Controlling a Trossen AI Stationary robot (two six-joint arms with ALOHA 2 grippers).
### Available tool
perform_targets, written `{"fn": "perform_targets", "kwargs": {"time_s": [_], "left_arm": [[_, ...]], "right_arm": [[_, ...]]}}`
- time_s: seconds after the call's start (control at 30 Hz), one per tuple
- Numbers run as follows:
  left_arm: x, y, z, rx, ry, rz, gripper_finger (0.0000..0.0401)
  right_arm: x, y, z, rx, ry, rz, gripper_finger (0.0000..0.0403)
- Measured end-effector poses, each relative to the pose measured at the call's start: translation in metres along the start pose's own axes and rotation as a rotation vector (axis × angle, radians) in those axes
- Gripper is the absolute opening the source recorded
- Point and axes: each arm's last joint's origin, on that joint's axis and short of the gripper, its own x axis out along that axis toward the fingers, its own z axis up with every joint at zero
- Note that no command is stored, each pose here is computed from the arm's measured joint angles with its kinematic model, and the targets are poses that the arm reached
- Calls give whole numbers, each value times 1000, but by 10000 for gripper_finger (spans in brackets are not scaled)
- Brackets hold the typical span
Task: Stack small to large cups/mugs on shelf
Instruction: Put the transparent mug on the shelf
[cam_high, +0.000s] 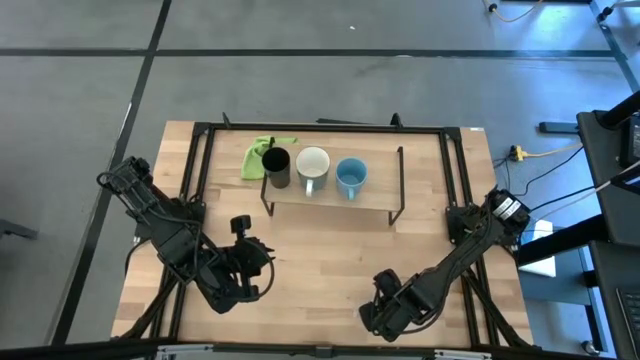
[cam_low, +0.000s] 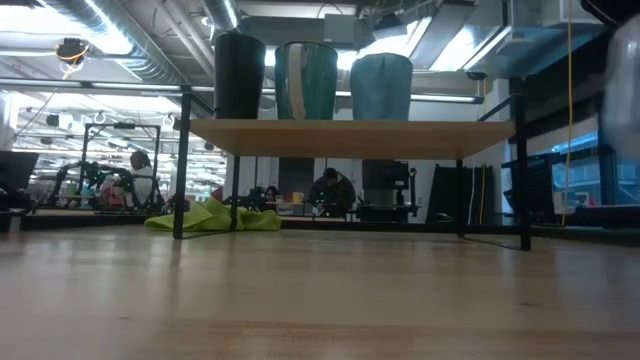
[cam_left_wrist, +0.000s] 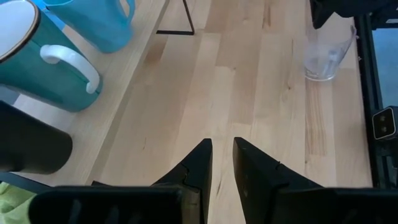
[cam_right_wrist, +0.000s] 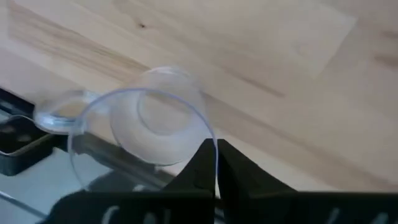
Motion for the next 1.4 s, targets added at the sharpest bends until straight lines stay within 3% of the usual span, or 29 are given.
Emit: {"fn": "perform_targets", "kwargs": {"time_s": [0.23,0.6,1.0,1.4], "left_arm": [[0,-1,1,-29,-10,-7,59],[0,0,2,-93,-33,14,59],[0,0,3,-129,-62,34,59],[0,0,4,-179,-91,54,59]], "right_arm": [[0,-2,13,-251,-12,-58,17],[-15,1,49,-783,-163,-106,16],[-20,0,75,-1110,4,-123,14],[-20,-4,90,-1425,52,-192,20]]}}
